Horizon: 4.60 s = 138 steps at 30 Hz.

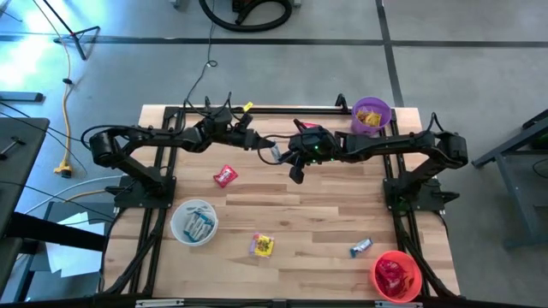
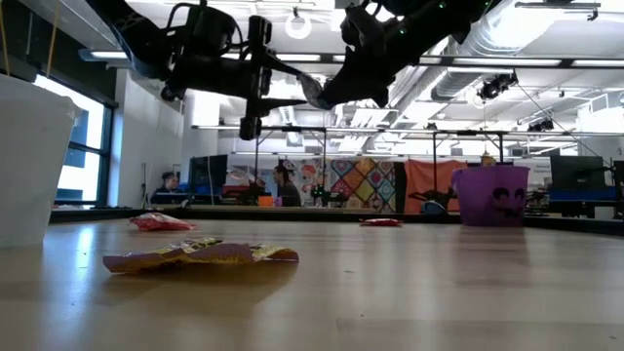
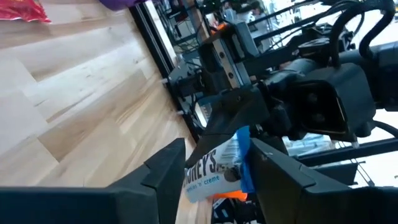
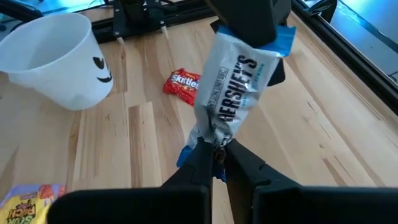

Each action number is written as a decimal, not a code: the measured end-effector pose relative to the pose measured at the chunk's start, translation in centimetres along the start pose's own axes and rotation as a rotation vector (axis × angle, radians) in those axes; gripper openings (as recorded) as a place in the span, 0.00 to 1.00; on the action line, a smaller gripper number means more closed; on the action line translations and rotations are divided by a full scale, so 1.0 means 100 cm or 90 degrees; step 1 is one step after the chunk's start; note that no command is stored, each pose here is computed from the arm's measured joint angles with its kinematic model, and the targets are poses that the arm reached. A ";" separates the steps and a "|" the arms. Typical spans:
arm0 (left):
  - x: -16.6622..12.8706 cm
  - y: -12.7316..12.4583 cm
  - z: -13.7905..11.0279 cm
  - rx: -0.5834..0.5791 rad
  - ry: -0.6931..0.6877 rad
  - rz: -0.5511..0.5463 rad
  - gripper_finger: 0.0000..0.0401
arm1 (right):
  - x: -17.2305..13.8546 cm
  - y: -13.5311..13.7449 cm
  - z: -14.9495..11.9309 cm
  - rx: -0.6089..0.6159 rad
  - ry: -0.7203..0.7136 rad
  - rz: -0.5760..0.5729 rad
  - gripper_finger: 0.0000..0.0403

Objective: Sort candy
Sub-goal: Put the white chocolate bar into the white bin, then put the red candy into the orange bin

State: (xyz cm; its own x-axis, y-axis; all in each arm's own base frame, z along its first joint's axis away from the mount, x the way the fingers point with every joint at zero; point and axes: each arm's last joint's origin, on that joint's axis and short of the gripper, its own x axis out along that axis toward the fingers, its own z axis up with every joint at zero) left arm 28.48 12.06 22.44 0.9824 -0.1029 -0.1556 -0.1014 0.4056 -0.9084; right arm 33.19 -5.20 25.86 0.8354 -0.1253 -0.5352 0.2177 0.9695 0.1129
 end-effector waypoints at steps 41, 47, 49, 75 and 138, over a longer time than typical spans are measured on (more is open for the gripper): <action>0.002 -0.002 -0.002 0.037 -0.018 0.003 0.41 | 0.000 -0.001 0.001 0.045 -0.007 -0.010 0.02; 0.002 -0.002 0.000 0.027 -0.043 0.008 0.40 | 0.000 -0.001 0.001 0.037 -0.006 -0.010 0.02; 0.002 -0.002 0.001 0.026 -0.054 0.015 0.37 | 0.000 -0.001 0.001 0.032 -0.006 -0.009 0.02; -0.037 -0.030 0.015 0.184 -0.043 -0.029 0.00 | -0.020 -0.008 0.008 0.092 -0.019 -0.024 0.46; -0.097 -0.067 -0.084 0.258 0.269 0.605 0.46 | -0.031 -0.064 0.002 0.136 0.040 -0.082 0.48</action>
State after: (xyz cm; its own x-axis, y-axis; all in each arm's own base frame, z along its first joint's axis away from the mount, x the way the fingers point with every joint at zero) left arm 18.26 2.69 26.73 0.3925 0.1367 -0.9096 -0.6488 0.7420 -0.1685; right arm 29.32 -11.08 26.99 0.7629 -0.2246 -0.6062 0.4266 0.8794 0.2111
